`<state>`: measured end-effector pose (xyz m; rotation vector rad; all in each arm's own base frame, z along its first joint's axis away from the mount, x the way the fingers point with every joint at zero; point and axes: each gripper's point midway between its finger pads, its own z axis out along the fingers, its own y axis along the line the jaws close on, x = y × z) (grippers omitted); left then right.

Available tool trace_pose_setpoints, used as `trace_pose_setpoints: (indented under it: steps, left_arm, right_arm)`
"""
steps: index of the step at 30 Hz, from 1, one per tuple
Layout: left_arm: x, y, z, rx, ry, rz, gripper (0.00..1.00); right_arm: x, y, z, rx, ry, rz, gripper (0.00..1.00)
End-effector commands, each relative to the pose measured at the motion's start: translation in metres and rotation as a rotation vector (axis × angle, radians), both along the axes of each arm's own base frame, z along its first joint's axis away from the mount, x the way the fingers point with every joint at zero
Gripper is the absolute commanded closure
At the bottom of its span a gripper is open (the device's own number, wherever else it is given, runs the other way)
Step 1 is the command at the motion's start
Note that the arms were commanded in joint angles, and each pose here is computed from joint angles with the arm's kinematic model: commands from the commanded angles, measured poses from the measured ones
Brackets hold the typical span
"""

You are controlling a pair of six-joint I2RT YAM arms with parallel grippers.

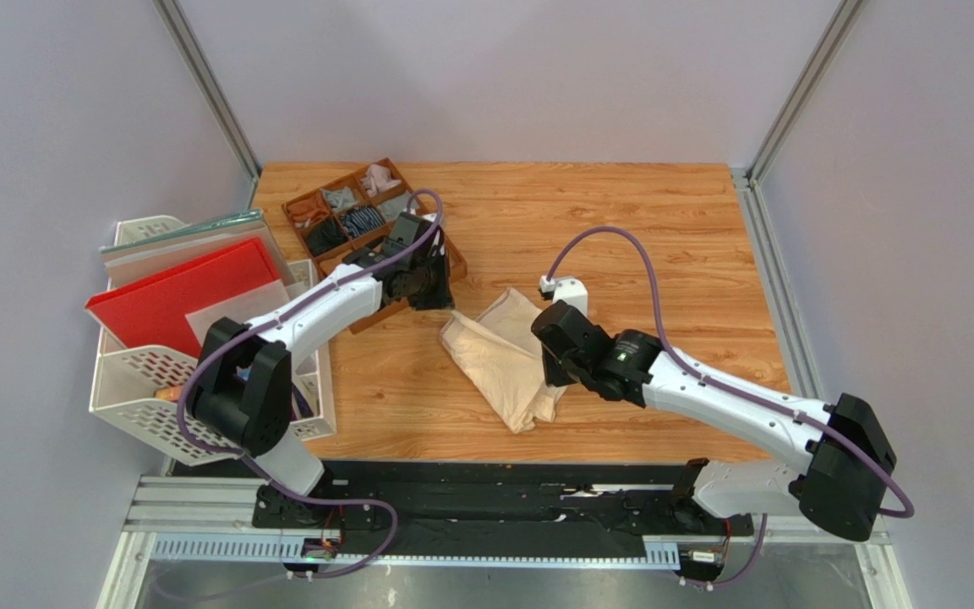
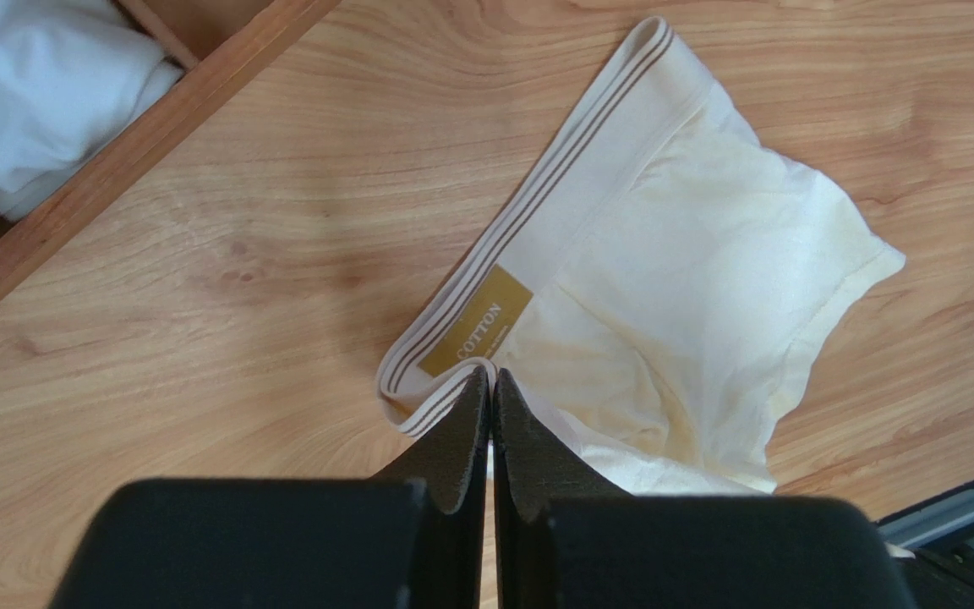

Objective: Roll the underwear
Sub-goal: Fold the underwear at the center of the board.

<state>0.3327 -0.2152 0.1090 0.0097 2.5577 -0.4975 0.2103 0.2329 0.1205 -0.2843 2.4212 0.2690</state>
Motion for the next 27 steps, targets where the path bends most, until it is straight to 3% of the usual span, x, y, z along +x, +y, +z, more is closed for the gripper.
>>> trace_pose_setpoints:
  steps: [1, 20, 25, 26, 27]
  left_arm:
    - [0.015, -0.021, 0.025, -0.049, -0.050, -0.016, 1.00]
    - [0.052, -0.069, 0.018, -0.080, -0.028, -0.088, 1.00]
    - [0.054, -0.076, 0.017, -0.081, -0.028, -0.102, 1.00]
    - [0.055, -0.076, 0.016, -0.079, -0.029, -0.100, 1.00]
    - [0.056, -0.075, 0.016, -0.075, -0.031, -0.099, 1.00]
  right_arm:
    - [0.006, -0.019, 0.017, -0.011, -0.045, -0.024, 1.00]
    - [0.041, -0.076, 0.010, -0.086, -0.035, -0.179, 1.00]
    - [0.043, -0.047, 0.002, 0.022, -0.015, -0.070, 1.00]
    - [0.043, -0.041, 0.000, 0.044, -0.015, -0.048, 0.96]
    - [0.044, -0.036, -0.003, 0.058, -0.014, -0.031, 0.83]
